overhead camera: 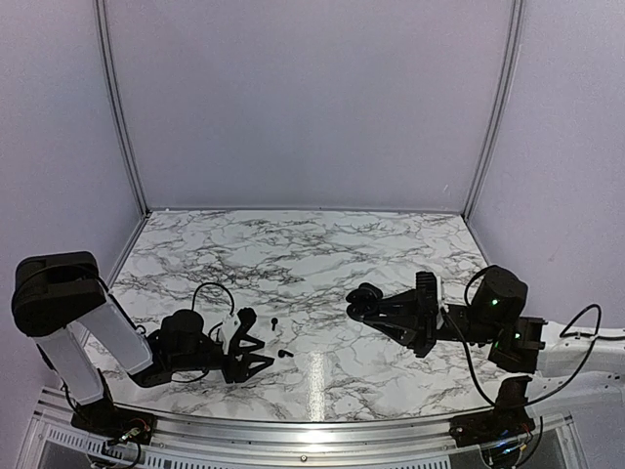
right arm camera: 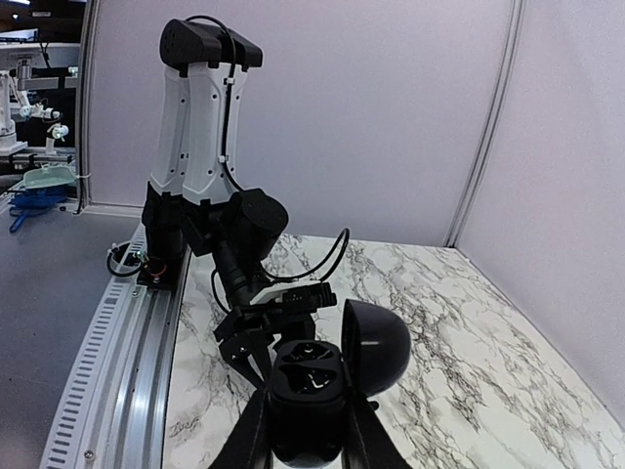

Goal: Insert the wireless bluetooth earbuds into the charging case
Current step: Pick up the left earbud from the center of the board.

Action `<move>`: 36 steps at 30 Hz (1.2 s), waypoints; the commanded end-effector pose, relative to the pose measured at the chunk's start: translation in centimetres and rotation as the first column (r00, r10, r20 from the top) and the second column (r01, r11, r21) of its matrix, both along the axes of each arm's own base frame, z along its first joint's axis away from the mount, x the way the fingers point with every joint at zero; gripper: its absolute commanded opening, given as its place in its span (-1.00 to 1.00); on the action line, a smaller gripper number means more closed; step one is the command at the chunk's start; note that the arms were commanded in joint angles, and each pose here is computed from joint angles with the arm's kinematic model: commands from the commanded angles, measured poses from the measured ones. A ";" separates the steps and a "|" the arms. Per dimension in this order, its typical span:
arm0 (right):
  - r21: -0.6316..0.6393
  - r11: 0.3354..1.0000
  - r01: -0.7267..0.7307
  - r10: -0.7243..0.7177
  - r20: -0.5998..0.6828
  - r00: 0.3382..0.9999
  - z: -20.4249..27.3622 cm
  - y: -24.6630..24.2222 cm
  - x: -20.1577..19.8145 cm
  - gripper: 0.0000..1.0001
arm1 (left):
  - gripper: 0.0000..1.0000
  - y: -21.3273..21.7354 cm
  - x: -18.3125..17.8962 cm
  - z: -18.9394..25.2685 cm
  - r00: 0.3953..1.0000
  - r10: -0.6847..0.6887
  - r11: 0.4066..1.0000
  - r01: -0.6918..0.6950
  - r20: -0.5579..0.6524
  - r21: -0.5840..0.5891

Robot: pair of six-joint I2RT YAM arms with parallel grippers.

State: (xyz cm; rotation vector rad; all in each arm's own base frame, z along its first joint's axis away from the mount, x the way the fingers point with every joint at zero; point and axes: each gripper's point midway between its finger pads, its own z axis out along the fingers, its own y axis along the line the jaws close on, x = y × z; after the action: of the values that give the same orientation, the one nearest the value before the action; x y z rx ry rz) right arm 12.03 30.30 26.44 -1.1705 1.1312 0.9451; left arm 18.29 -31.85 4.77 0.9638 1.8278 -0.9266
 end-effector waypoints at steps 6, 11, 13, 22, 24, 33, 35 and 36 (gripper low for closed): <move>0.017 1.000 -0.018 0.017 0.035 0.999 0.6 0.5 -0.2 -1.00 | 0.03 -2.0 0.8 -0.4 0.998 -0.031 1.000 0.031 0.062 0.006; 0.016 1.000 -0.018 0.018 0.032 0.999 0.6 0.4 -0.2 -1.00 | 0.01 -2.5 1.4 -1.1 0.997 -0.020 1.000 0.018 0.072 0.024; 0.017 1.000 -0.019 0.018 0.032 0.999 0.6 0.4 -0.2 -1.00 | -0.01 -2.6 1.6 -1.4 0.997 -0.015 0.999 0.013 0.074 0.032; 0.017 1.000 -0.011 0.010 0.031 0.999 0.5 0.5 -0.1 -1.00 | -0.11 -2.9 1.7 -2.7 0.996 -0.016 0.997 0.009 0.090 0.079; 0.018 1.000 -0.010 0.010 0.029 1.000 0.6 0.5 0.0 -1.00 | -0.14 -3.0 1.7 -3.0 0.996 -0.014 0.996 0.007 0.087 0.088; 0.024 1.000 -0.010 0.009 0.026 1.000 0.5 0.4 -0.1 -1.00 | -0.43 -3.4 1.5 -4.4 0.993 -0.033 0.989 0.015 0.117 0.146; 0.022 1.000 -0.008 0.008 0.026 1.000 0.4 0.4 -0.1 -1.00 | -0.50 -3.4 1.5 -4.3 0.992 -0.030 0.989 0.011 0.123 0.147; 0.022 1.000 -0.007 0.007 0.026 1.000 0.3 0.4 0.0 -1.00 | -0.55 -3.3 1.6 -4.3 0.992 -0.026 0.989 0.007 0.126 0.148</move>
State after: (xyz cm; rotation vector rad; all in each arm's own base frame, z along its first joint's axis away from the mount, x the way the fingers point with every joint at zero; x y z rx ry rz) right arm 12.24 30.64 26.05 -1.1811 1.1269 0.9355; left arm 20.04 -35.56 1.74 1.0791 1.7732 -0.7723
